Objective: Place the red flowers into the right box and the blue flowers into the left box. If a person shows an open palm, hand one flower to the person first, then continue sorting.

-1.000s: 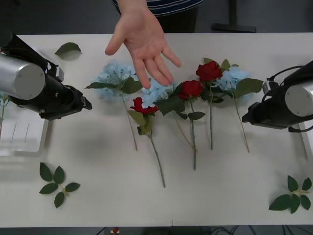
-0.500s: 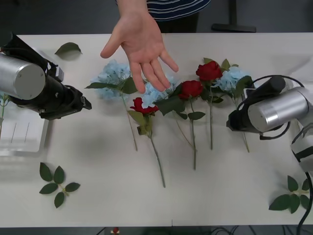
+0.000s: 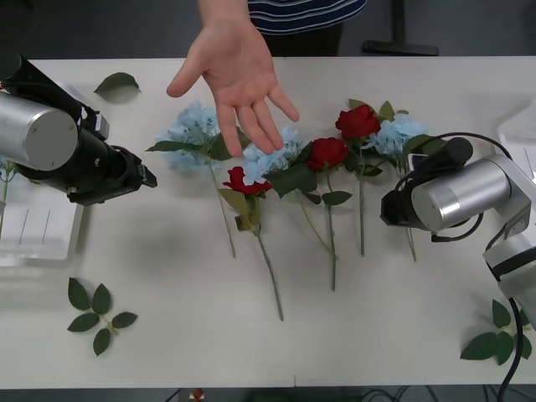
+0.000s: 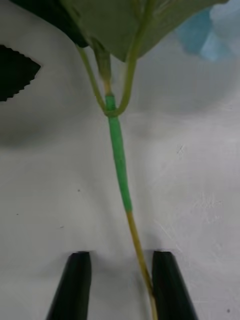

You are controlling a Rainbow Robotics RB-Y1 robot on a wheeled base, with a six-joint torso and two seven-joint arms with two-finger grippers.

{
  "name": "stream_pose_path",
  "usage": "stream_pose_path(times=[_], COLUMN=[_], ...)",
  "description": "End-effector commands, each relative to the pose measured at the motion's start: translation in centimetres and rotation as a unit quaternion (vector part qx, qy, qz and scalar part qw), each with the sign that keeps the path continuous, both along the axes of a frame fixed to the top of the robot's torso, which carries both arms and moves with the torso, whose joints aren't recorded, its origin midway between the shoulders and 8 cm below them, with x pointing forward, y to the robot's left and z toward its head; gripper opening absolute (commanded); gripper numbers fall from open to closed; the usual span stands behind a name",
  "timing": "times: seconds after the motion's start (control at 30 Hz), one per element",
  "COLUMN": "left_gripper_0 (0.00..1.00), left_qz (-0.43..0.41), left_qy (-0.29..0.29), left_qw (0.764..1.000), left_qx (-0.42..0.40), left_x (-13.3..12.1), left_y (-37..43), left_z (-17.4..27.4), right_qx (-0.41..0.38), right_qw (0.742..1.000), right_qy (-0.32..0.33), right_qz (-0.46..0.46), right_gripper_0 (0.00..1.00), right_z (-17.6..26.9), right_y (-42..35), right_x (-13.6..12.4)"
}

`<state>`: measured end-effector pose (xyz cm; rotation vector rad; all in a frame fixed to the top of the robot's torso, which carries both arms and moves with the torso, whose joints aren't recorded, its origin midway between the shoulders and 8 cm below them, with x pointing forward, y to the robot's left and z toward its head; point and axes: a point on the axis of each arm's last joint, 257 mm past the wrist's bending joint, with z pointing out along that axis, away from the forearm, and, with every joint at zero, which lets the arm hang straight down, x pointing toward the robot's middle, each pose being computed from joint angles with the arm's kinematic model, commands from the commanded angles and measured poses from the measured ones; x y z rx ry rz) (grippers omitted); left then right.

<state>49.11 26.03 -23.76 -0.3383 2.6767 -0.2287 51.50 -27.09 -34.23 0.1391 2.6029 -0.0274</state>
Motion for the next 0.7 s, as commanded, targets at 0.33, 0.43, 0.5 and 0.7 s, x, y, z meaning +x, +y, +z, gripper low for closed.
stream_pose_path(times=[0.33,0.43,0.5,0.7], left_gripper_0=[1.00,1.00,1.00,1.00], left_qz=[-0.001,-0.001,-0.001,-0.001], left_qy=[-0.032,-0.032,-0.032,-0.032], left_qw=[0.999,0.999,0.999,0.999], left_qx=[0.001,0.001,0.001,0.001], left_x=[1.3,1.3,1.3,1.3], left_y=[-0.1,-0.1,-0.1,-0.1], left_z=[2.5,2.5,2.5,2.5], right_qx=[-0.016,-0.019,-0.024,0.012], right_qw=[1.000,1.000,0.999,0.999], right_qy=[-0.014,-0.015,-0.015,-0.008], right_qz=[-0.017,-0.018,-0.021,-0.029], right_gripper_0=[0.00,0.00,0.00,0.00], right_z=[0.6,0.9,2.2,10.3], right_y=[-1.6,-2.0,-2.7,-3.7], right_x=[0.9,1.1,1.3,0.6])
